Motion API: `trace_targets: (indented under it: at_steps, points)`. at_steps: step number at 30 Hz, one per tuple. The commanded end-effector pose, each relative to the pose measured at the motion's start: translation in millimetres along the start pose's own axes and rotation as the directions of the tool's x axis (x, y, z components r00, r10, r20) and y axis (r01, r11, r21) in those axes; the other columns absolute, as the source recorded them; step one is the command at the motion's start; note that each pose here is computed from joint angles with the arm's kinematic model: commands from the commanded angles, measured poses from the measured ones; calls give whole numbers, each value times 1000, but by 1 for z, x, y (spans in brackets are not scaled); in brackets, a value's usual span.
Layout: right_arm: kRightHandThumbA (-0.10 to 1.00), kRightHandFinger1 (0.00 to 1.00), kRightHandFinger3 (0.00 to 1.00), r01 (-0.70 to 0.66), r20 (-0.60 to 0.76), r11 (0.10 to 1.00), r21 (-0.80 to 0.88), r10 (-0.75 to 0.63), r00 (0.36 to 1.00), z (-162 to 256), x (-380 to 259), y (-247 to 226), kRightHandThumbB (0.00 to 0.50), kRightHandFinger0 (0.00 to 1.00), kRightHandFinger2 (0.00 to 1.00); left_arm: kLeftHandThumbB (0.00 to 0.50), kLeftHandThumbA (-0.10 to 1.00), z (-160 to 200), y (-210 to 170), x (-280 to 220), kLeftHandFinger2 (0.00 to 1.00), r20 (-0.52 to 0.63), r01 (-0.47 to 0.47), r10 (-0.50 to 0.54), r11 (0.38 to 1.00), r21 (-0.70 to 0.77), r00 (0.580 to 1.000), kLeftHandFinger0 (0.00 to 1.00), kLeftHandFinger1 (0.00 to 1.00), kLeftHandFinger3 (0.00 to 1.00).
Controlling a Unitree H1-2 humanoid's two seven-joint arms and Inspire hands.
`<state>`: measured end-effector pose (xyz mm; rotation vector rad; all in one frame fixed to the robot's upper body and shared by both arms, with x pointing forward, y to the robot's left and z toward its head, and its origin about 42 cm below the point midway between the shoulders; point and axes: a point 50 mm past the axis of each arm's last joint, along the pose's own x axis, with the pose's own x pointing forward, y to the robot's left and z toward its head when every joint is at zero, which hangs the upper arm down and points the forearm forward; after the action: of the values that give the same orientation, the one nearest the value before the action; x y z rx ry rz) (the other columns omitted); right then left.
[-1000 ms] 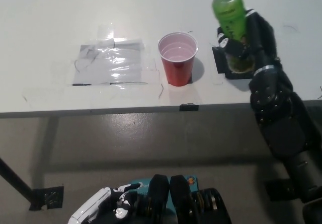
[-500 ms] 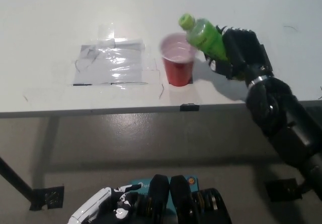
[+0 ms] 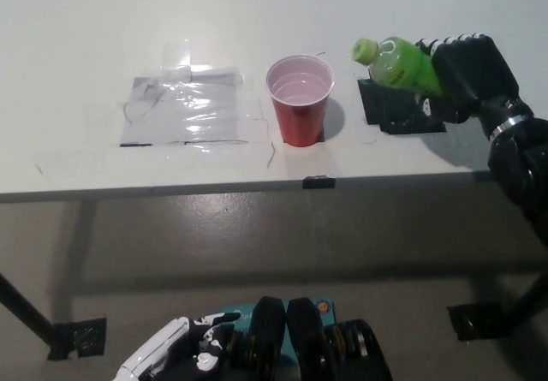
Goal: The robot uses its right hand to pick up a bottle kept in the middle of the desk and tilt it into a cup kept next to it to pour water out
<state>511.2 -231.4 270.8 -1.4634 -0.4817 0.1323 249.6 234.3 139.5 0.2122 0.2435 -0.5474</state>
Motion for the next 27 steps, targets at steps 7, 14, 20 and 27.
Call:
trace_targets:
  at_steps: [7,14,20,27]
  points:
    - [-21,0,423,122,139,990,-65,-112,984,32,32,-47,185,0,0,498,1000,9,4,-1,932,16,14,-14,999,34,1000,819,939,1000]
    - [-18,0,460,113,130,988,-103,-99,987,28,34,-50,178,0,2,478,1000,9,4,-2,940,19,16,-17,999,28,1000,814,940,1000]
    - [-52,0,433,128,123,982,-135,-112,986,17,34,-53,227,0,0,491,1000,7,5,-2,933,15,15,-16,999,28,1000,811,941,1000]
    - [-21,1,394,119,101,970,-214,-99,990,5,41,-70,181,0,44,490,1000,8,6,-2,933,15,8,-9,1000,26,1000,813,942,1000]
